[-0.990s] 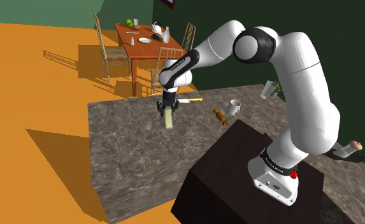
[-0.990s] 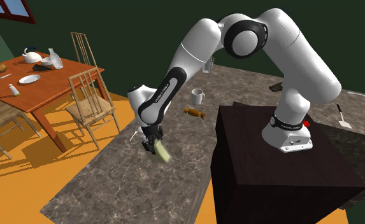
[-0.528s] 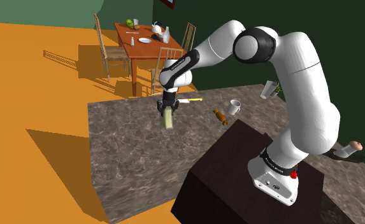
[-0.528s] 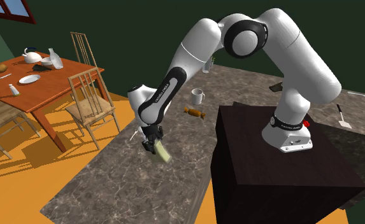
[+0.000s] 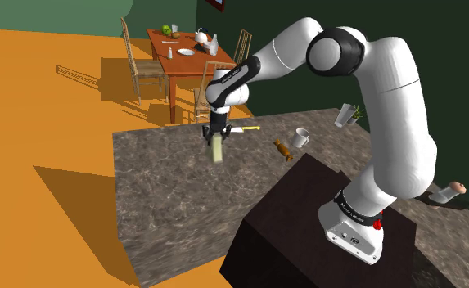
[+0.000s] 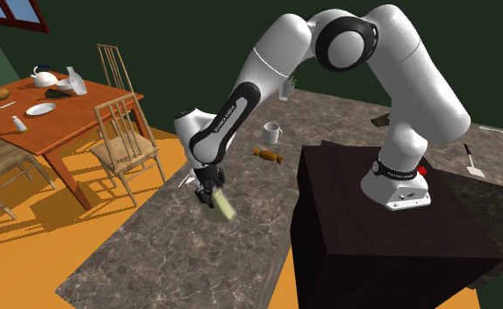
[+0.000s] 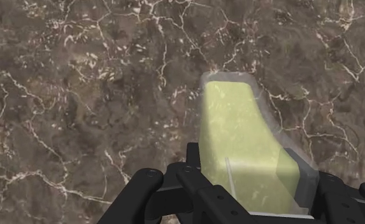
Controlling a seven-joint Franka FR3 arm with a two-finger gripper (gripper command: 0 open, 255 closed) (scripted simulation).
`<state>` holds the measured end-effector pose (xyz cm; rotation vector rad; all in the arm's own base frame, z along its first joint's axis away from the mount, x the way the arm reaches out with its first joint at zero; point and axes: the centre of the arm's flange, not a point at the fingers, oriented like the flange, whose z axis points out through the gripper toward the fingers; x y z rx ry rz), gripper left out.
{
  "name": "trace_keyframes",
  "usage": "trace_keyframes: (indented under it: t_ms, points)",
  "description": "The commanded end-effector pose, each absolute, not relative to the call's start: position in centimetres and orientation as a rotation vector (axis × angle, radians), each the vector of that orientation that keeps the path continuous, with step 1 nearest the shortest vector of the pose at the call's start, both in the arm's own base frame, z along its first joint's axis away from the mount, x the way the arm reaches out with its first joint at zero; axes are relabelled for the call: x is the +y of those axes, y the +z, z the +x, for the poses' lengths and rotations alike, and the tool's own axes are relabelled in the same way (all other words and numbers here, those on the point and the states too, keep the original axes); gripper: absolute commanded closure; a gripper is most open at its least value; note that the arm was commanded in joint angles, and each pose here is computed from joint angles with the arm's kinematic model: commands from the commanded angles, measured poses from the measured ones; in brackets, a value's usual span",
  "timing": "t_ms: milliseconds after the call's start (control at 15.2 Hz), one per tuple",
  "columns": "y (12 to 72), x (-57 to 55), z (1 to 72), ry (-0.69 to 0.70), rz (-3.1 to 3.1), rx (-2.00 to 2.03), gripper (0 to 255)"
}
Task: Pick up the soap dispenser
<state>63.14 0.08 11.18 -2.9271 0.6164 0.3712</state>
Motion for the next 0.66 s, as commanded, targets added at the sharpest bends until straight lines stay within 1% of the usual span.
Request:
trace_keyframes:
  t_ms: [0, 462, 594]
  points:
    - [12.2, 0.1, 63.2, 0.371, -2.927, 0.616, 255]
    - [15.9, 0.1, 63.2, 0.371, -2.927, 0.616, 255]
    - [16.0, 0.1, 63.2, 0.371, -2.927, 0.616, 255]
